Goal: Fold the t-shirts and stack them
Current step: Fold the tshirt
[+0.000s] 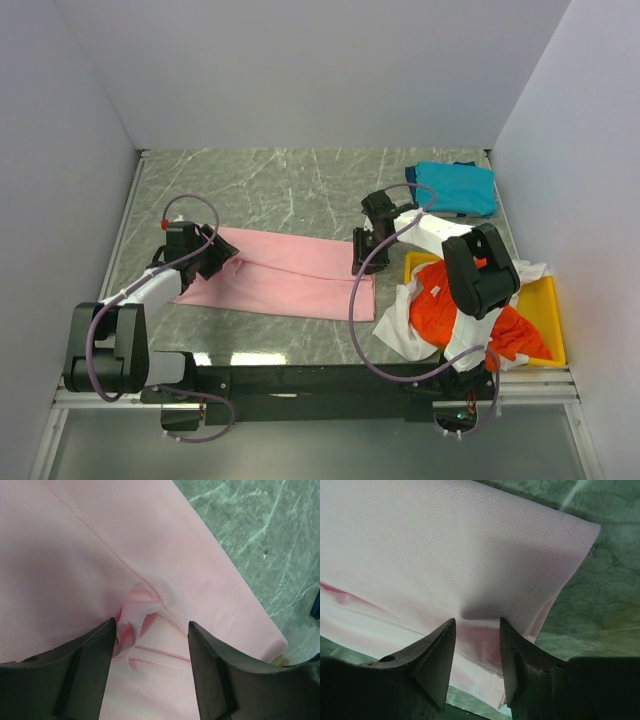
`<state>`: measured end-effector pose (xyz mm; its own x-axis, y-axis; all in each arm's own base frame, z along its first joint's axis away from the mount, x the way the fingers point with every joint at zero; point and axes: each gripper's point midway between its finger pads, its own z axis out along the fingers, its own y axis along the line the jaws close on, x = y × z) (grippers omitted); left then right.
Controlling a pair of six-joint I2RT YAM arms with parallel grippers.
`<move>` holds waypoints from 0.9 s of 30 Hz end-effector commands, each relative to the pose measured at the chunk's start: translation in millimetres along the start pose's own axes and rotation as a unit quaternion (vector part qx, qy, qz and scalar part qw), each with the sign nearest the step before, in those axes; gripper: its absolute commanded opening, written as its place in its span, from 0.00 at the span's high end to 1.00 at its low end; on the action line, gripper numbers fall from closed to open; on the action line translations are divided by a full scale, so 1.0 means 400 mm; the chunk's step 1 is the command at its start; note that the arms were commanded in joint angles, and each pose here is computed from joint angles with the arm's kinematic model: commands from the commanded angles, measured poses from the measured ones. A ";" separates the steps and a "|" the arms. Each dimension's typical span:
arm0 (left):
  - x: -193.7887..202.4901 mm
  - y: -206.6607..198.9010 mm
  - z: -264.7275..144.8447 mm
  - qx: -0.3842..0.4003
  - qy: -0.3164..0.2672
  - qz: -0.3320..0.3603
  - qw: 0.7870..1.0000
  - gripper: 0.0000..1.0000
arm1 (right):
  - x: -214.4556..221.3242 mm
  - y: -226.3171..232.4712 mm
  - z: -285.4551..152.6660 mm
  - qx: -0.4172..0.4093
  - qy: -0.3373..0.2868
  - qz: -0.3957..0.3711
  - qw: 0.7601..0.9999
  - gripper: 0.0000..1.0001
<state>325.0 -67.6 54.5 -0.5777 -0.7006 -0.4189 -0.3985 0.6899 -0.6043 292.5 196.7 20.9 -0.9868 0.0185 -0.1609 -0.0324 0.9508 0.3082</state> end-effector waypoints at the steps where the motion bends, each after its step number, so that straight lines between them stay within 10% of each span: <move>1: -0.004 -0.038 -0.024 0.026 -0.004 0.001 1.000 0.35 | 0.006 0.000 0.001 0.006 0.001 -0.004 1.000 0.53; 27: -0.094 -0.093 -0.040 0.023 -0.046 0.025 0.998 0.35 | 0.062 -0.008 -0.051 0.029 -0.010 -0.021 0.999 0.63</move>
<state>333.8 -65.9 92.5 -0.5631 -0.6781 -0.4722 -0.3597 0.7156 -0.5987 266.8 189.5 25.2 -0.9868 -0.0171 -0.1613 -0.0580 0.9659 0.2524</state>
